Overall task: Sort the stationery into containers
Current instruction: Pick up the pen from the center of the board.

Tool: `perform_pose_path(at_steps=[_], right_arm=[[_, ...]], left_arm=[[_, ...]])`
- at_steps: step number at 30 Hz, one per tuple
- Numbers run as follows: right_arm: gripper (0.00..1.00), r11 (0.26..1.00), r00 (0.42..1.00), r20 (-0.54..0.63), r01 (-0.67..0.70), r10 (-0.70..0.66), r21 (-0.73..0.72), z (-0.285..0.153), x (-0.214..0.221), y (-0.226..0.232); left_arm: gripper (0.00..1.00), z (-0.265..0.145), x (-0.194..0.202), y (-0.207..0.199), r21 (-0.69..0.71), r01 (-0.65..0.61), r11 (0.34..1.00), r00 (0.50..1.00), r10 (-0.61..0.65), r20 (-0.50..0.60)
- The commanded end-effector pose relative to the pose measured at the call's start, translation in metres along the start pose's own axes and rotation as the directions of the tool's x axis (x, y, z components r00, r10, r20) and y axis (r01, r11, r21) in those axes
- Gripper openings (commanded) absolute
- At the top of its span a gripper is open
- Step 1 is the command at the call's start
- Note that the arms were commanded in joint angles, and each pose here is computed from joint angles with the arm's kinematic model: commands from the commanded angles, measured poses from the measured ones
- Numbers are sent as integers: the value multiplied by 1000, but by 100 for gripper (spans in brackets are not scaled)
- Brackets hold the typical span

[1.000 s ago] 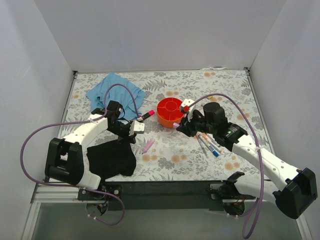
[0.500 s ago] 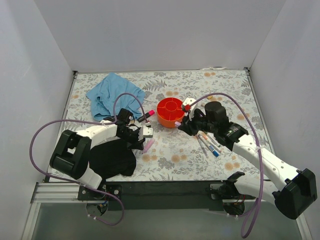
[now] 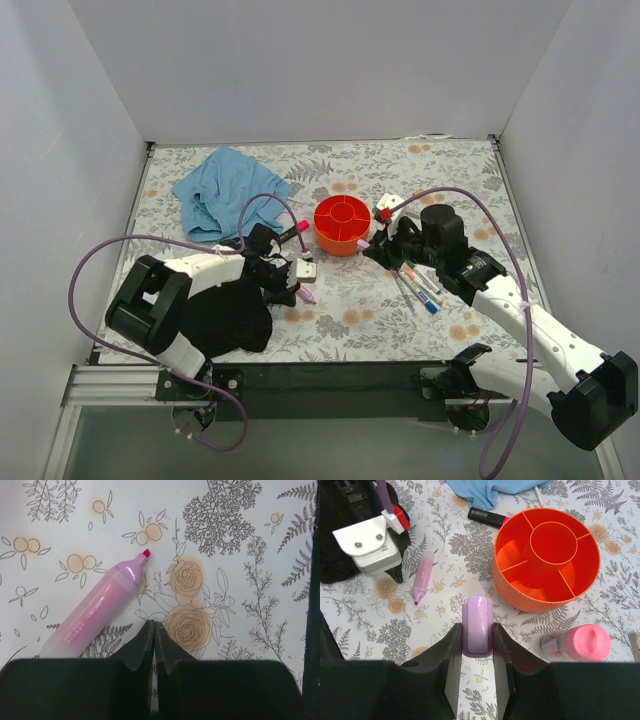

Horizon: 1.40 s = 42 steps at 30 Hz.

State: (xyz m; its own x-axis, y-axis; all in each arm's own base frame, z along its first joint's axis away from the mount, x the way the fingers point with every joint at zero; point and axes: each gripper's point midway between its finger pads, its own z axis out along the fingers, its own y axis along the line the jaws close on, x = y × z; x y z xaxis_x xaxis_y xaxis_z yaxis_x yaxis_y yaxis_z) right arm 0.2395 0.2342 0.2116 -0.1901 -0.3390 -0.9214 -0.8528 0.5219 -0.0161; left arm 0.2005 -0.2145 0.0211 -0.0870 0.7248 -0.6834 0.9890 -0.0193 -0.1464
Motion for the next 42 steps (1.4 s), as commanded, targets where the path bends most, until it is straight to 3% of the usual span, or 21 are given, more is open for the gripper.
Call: perform_pose_path(at_steps=[1, 2, 8, 11, 13, 15, 16, 17, 21, 26, 30, 42], right_arm=[[1, 1000, 1000, 23, 0, 0, 17, -5, -2, -3], [1, 1000, 1000, 19, -3, 3, 19, -5, 0, -4], [1, 999, 1000, 18, -8, 8, 32, -10, 3, -8], [1, 999, 1000, 18, -13, 13, 29, -12, 5, -7], [1, 999, 1000, 11, -21, 20, 30, -12, 9, -8], [1, 999, 1000, 6, -24, 24, 30, -11, 10, -9], [1, 999, 1000, 0, -28, 28, 27, -10, 12, -8], [1, 999, 1000, 0, -31, 31, 24, -9, 12, -8], [1, 999, 999, -3, -36, 36, 16, -7, 11, -8], [1, 999, 999, -11, -38, 39, 26, -8, 16, -10], [1, 999, 999, -14, -42, 43, 34, -8, 20, -12], [1, 997, 998, -27, -59, 60, 50, -4, 26, -20]], left_arm=[[0, 10, -13, -6, 18, -9, 1000, 1000, 9, 15], [0, 10, -19, -5, 12, -21, 1000, 1000, 21, 17], [28, -35, -59, -12, -25, -159, 987, 986, 160, 37], [40, -68, -86, -1, -155, -280, 947, 953, 294, 72], [48, -73, -86, 10, -200, -351, 915, 930, 365, 35], [51, -74, -83, 19, -194, -362, 912, 929, 371, 9], [66, -63, -70, 20, -131, -322, 938, 946, 324, -9], [69, -62, -66, 24, -109, -312, 944, 950, 313, -7], [70, -54, -60, 43, -15, -287, 958, 958, 287, -17], [64, -53, -47, 69, -28, -356, 934, 933, 353, -75], [59, -47, -32, 65, 0, -381, 925, 921, 379, -90], [58, -20, -16, 58, -31, -374, 927, 927, 374, -18]])
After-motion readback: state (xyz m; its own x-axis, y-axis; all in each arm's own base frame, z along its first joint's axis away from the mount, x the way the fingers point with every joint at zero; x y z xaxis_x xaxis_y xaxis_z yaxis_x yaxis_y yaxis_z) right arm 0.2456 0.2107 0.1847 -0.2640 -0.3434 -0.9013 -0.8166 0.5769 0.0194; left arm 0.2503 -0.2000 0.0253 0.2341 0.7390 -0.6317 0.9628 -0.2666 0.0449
